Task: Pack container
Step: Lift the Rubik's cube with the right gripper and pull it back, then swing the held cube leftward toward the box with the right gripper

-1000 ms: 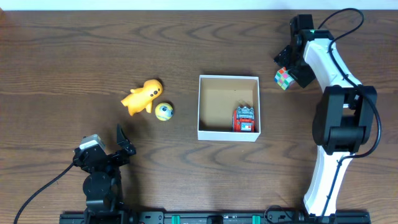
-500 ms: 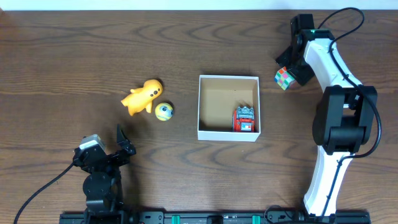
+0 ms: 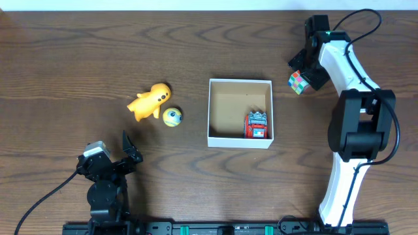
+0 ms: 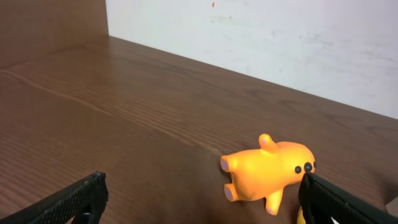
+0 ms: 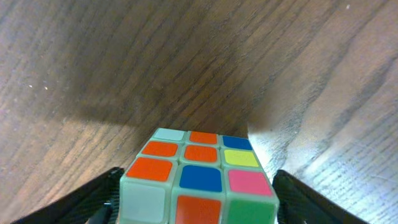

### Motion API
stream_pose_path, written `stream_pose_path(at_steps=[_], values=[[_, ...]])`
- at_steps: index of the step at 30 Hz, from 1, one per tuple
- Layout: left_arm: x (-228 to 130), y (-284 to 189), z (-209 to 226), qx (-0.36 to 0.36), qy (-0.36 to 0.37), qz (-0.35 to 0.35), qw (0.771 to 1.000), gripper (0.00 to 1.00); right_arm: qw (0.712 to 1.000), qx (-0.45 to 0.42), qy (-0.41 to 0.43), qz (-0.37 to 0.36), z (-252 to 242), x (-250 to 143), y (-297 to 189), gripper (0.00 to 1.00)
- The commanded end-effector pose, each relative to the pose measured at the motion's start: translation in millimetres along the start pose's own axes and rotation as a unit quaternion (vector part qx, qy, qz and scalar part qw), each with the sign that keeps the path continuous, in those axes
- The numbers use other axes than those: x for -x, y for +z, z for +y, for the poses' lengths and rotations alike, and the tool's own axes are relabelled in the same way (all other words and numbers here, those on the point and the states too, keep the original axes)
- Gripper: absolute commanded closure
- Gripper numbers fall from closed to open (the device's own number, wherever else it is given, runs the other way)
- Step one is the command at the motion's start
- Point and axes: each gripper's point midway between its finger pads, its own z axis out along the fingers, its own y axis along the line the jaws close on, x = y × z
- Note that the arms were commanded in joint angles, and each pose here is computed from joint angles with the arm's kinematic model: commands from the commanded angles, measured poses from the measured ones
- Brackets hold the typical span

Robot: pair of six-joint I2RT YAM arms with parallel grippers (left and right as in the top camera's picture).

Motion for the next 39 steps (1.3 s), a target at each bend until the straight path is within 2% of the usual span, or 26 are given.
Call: stream_pose_path(at_steps=[1, 3, 12, 19, 30, 39], values=[[2, -1, -1, -0.002, 0.004, -0.004, 1.000, 0.02, 1.000, -0.008, 0.005, 0.007, -3, -2, 10, 0.34], [2, -1, -1, -0.002, 0.004, -0.004, 1.000, 0.02, 1.000, -0.006, 0.005, 0.007, -3, -1, 11, 0.37], [2, -1, -1, -0.002, 0.004, -0.004, 1.000, 0.02, 1.000, 0.013, -0.002, 0.010, 6, -1, 9, 0.38], [2, -1, -1, -0.002, 0.004, -0.004, 1.000, 0.02, 0.998, 0.032, -0.052, 0.008, 17, 3, -1, 0.43], [2, -1, -1, -0.002, 0.004, -0.004, 1.000, 0.02, 0.990, 0.051, -0.135, 0.005, 36, 1, -30, 0.40], [2, -1, -1, -0.002, 0.004, -0.004, 1.000, 0.02, 0.971, 0.078, -0.226, -0.024, 65, 2, -78, 0.41]])
